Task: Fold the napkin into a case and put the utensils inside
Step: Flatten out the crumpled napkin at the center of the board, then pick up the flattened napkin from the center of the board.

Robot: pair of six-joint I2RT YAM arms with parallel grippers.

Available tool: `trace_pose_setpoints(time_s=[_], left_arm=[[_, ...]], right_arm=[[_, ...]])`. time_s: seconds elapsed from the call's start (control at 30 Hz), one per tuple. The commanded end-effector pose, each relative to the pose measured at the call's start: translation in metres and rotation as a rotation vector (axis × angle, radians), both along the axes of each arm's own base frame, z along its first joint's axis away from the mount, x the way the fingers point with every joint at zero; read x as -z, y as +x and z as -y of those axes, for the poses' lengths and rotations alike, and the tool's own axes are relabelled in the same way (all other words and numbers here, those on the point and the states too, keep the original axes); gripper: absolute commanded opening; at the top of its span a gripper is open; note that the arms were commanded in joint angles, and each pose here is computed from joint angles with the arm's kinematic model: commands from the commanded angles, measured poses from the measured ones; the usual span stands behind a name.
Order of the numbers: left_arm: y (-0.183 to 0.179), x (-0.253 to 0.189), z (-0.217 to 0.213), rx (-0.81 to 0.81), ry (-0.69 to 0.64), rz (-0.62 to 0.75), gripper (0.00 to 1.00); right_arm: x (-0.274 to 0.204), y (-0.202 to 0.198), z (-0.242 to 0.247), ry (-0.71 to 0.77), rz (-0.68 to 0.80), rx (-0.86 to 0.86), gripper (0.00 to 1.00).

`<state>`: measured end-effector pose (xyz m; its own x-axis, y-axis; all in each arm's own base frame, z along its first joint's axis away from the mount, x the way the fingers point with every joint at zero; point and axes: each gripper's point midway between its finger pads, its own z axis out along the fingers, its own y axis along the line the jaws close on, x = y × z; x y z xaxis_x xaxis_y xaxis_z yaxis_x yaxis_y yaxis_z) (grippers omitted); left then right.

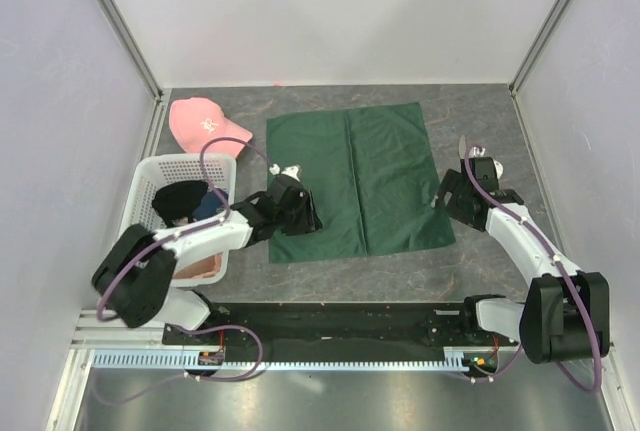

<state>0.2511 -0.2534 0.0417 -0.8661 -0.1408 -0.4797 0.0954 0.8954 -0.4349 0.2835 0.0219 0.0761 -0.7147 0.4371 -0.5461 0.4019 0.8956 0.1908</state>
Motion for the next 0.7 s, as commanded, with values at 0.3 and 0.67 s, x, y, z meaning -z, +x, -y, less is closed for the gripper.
trace_pose_setpoints(time_s=[0.3,0.67], left_arm=[[-0.033,-0.047,-0.075,-0.299,0.055,0.01,0.57],[-0.047,-0.03,-0.107,-0.499,0.124,-0.072,0.57]], right_arm=[[0.04,-0.04,0.016,0.024,-0.177,0.181,0.29],[0.055,-0.049,0.019,0.014,-0.213,0.219,0.33]])
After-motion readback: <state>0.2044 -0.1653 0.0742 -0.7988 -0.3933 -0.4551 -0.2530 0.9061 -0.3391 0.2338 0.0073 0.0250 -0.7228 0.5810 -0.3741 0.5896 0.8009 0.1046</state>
